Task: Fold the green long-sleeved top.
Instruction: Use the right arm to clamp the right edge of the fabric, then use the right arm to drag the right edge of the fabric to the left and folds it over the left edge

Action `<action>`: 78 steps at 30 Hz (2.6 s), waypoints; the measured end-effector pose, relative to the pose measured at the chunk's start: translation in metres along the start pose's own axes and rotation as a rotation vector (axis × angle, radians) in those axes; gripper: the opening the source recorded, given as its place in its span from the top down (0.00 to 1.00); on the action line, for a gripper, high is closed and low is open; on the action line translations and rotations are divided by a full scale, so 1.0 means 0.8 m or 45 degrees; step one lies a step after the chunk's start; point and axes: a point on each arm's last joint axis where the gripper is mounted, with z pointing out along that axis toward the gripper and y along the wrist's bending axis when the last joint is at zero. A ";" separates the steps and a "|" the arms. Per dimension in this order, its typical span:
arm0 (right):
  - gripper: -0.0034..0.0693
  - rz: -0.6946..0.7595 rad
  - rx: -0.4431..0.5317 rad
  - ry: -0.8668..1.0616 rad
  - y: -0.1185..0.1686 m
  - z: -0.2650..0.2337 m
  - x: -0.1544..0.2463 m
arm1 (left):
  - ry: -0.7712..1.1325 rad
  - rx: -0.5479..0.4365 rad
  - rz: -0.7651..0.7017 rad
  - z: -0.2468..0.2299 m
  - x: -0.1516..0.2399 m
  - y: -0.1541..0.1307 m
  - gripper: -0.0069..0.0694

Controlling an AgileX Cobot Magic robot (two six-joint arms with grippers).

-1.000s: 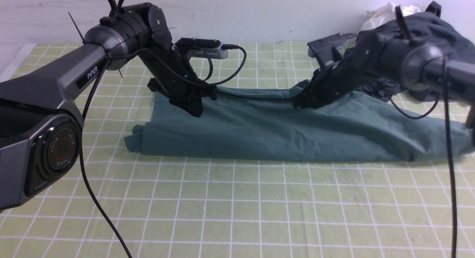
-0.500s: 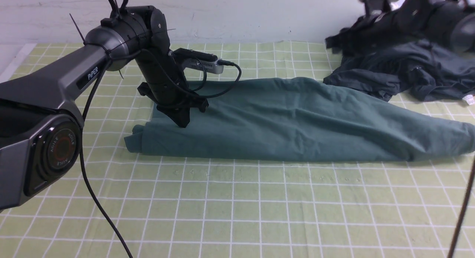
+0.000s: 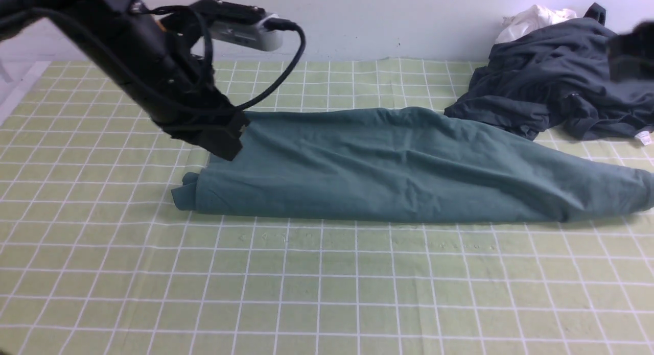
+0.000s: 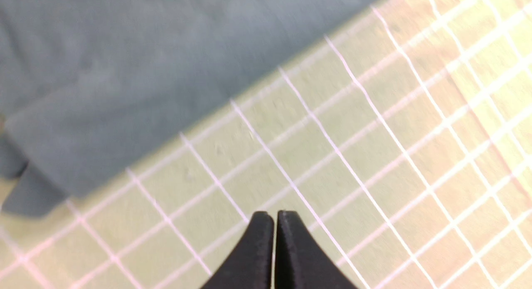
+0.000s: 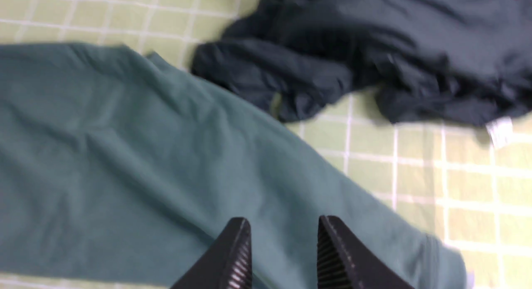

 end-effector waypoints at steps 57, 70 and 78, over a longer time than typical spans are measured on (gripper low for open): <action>0.69 0.466 0.078 0.580 -0.133 0.202 0.095 | -0.497 -0.576 -0.168 -0.059 0.254 -0.046 0.92; 0.93 0.253 0.350 0.313 -0.168 0.053 -0.045 | -0.506 -0.571 -0.171 -0.059 0.253 -0.047 0.92; 0.93 0.144 -0.240 0.105 0.016 0.036 -0.118 | -0.511 -0.563 -0.178 -0.059 0.252 -0.047 0.92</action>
